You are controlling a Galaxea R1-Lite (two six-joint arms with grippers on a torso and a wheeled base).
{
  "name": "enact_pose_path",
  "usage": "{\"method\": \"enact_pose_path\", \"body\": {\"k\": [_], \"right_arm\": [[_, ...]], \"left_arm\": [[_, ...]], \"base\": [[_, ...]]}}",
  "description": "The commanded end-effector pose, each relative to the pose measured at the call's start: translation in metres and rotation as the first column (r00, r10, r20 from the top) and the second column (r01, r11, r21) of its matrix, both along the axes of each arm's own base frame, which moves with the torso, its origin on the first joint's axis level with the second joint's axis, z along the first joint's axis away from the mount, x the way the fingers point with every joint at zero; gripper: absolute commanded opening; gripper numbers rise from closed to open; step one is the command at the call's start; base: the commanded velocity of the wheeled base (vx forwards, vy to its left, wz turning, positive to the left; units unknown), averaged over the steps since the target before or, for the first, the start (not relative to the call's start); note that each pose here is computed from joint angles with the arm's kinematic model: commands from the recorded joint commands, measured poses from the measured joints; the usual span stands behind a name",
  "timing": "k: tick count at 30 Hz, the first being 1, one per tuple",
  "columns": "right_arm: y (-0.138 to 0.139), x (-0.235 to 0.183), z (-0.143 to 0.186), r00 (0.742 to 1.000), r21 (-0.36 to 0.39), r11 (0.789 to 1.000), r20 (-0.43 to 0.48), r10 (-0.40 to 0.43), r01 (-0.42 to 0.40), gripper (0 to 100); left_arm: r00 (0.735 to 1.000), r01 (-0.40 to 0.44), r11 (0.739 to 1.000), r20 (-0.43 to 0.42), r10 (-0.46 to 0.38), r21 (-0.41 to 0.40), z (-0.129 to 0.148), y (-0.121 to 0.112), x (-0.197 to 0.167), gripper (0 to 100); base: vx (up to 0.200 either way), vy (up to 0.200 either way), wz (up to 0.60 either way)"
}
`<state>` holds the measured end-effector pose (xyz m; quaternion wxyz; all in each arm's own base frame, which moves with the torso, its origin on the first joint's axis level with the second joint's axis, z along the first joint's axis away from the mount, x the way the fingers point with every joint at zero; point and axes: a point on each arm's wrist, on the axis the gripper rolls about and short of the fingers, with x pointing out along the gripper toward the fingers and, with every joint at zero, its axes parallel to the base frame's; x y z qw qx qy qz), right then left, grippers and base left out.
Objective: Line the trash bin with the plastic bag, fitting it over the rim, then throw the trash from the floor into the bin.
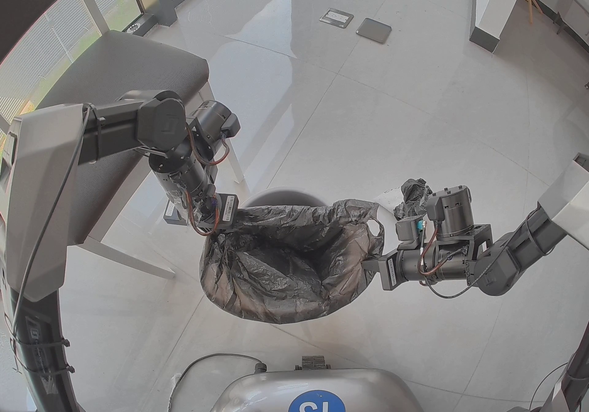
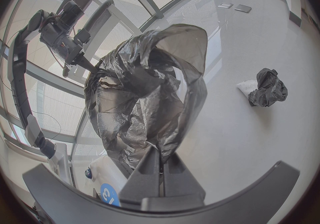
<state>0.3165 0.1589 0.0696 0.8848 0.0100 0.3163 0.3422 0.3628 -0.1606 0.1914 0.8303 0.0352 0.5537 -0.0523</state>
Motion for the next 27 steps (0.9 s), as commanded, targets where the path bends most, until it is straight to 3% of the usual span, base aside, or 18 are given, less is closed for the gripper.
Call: {"method": "enact_pose_path", "body": {"k": [1,2,3,9,17,27], "right_arm": [[0.001,0.010,0.001,1.000,0.007,1.000,0.026,-0.007,0.007,0],[0.000,0.013,0.003,0.999,0.012,1.000,0.038,-0.009,0.009,0],[0.000,0.015,0.005,0.999,0.017,1.000,0.051,-0.014,0.013,100],[0.000,0.017,0.011,0.997,0.024,1.000,0.075,-0.014,0.012,100],[-0.002,0.008,0.018,0.995,0.014,1.000,0.096,0.004,-0.006,100],[-0.010,-0.007,0.025,0.995,0.003,1.000,0.100,0.009,-0.010,100]], "left_arm": [[0.999,-0.035,0.999,-0.019,0.035,0.010,-0.009,0.010,0.009,0],[0.999,-0.044,0.999,-0.020,0.044,0.010,-0.009,0.013,0.011,0],[0.998,-0.052,0.999,-0.023,0.052,0.011,-0.011,0.016,0.012,0],[0.994,-0.106,0.994,-0.034,0.106,-0.004,-0.014,0.018,0.015,0],[0.992,-0.128,0.990,-0.026,0.126,-0.056,-0.022,-0.007,0.013,0],[0.991,-0.123,0.992,-0.062,0.121,-0.028,-0.035,-0.008,0.017,0]], "base": [[0.000,0.000,0.00],[0.000,0.000,0.00],[0.000,0.000,0.00],[0.000,0.000,0.00],[0.000,0.000,0.00],[0.000,0.000,0.00]]}}
